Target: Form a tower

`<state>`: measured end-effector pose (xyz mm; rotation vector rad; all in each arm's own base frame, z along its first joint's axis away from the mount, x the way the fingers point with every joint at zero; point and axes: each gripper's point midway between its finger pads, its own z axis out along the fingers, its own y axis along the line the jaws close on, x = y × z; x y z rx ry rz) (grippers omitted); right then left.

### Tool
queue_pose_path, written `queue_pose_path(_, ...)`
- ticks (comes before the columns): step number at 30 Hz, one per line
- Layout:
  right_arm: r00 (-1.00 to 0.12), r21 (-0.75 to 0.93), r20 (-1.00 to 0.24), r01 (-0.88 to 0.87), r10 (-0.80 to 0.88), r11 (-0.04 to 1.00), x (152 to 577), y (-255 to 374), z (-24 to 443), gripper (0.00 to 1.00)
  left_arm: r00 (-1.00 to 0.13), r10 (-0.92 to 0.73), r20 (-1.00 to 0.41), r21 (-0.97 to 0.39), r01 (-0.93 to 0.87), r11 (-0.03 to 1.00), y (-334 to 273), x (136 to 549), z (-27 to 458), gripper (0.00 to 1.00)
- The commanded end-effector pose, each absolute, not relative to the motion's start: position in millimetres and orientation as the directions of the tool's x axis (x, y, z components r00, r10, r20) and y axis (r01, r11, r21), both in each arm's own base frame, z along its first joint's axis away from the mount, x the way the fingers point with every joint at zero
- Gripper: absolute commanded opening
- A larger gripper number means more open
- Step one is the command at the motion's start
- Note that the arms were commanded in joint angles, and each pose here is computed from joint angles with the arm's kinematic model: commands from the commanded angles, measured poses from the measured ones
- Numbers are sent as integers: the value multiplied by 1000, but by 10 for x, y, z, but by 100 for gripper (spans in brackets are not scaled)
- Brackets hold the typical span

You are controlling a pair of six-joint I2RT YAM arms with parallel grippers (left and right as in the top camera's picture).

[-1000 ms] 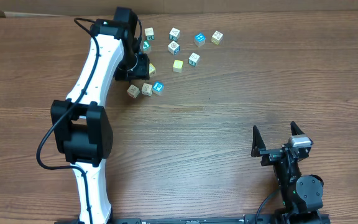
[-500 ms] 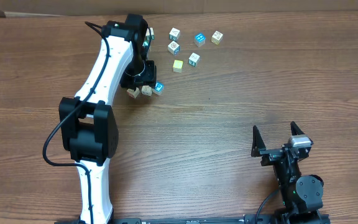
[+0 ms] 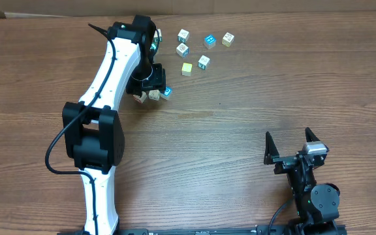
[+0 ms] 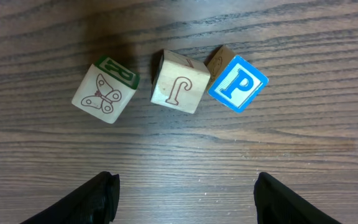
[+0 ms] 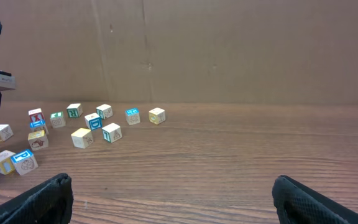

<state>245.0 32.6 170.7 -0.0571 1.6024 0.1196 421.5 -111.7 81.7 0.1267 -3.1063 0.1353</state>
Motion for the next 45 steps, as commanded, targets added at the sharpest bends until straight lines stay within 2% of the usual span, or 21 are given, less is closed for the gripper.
queue_pose_path(1,-41,40,-999,-109,36,993,2455,321,1667,100,-993,-105,62,-58,-109,992,-1116,4163,742,67)
queue_pose_path(8,-41,40,-999,-109,36,993,2455,321,1667,100,-991,-100,85,6,-100,995,-1158,4036,558,66)
queue_pose_path(14,-41,40,-999,-109,36,993,2455,321,1667,100,-992,-117,41,31,-116,993,-1129,4096,306,59)
queue_pose_path(20,-41,40,-999,-109,36,993,2455,321,1667,100,-991,-129,-20,36,-129,991,-1088,4227,191,59)
queue_pose_path(28,-41,40,-999,-109,36,993,2455,321,1667,100,-987,-127,-100,91,-136,987,-987,4387,203,63)
queue_pose_path(41,-41,40,-999,-109,36,993,2455,321,1667,100,-991,-123,-46,85,-127,988,-1009,4237,82,64)
queue_pose_path(45,-41,40,-999,-109,36,993,2455,321,1667,100,-993,-105,-53,84,-109,990,-1001,4216,-63,71)
